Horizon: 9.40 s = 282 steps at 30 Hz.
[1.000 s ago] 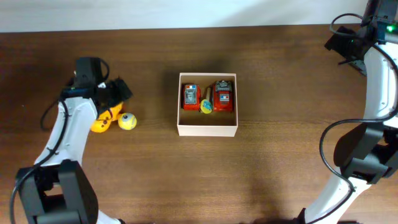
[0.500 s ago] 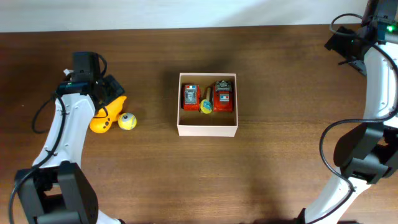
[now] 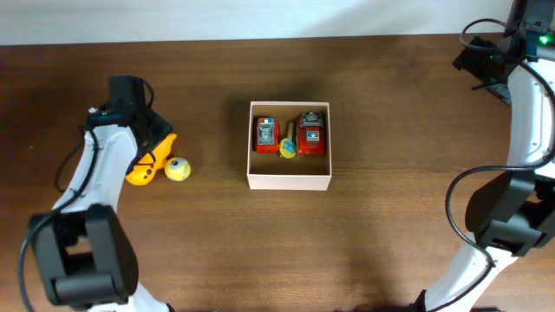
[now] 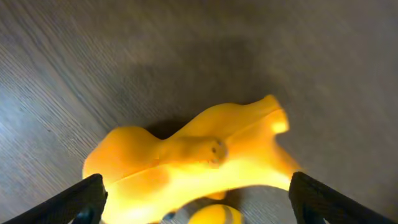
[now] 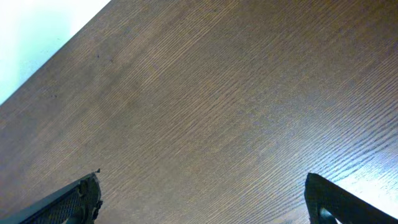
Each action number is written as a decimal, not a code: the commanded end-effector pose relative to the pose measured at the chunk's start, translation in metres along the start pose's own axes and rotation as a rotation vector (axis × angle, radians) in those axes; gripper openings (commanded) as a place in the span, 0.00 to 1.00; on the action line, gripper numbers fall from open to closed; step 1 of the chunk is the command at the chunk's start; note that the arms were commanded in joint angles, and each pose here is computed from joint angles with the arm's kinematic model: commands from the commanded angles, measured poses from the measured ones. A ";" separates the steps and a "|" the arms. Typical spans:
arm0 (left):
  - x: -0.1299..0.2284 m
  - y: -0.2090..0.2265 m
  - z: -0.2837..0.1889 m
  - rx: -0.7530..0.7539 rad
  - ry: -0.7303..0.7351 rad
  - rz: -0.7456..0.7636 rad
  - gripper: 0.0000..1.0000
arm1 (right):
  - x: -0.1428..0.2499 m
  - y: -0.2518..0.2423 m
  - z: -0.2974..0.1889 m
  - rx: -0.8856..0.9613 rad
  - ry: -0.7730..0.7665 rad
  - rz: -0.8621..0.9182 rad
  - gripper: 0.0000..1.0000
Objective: Pack container
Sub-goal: 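Lower the left gripper and grasp the orange fish toy, then lift the fish toy and carry it right over the box, then lower the fish toy into the box on top of the trucks, then open the left gripper, retract left, and move over the yellow ball, then lower the left gripper and grasp the yellow face ball, then carry the yellow ball right and lower it into the box's front left corner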
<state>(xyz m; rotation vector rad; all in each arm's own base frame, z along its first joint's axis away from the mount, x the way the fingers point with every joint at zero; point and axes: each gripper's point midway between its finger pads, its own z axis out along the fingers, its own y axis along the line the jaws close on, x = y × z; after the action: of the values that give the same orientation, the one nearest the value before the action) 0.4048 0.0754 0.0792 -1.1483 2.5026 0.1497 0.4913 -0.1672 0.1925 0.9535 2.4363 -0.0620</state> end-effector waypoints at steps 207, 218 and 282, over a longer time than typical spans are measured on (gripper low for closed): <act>0.081 -0.031 -0.036 -0.074 0.576 0.947 0.97 | 0.001 0.001 0.001 -0.001 0.003 0.011 0.99; 0.090 -0.027 -0.009 0.102 0.645 0.964 0.96 | 0.001 0.001 0.001 -0.001 0.003 0.011 0.99; 0.055 -0.136 -0.125 0.165 0.230 0.950 0.43 | 0.001 0.001 0.001 -0.001 0.003 0.011 0.99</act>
<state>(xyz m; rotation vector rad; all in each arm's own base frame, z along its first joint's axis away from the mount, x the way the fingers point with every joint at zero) 0.4360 -0.0650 0.1600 0.1533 3.0316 0.0513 0.4914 -0.1672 0.1919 0.9533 2.4372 -0.0622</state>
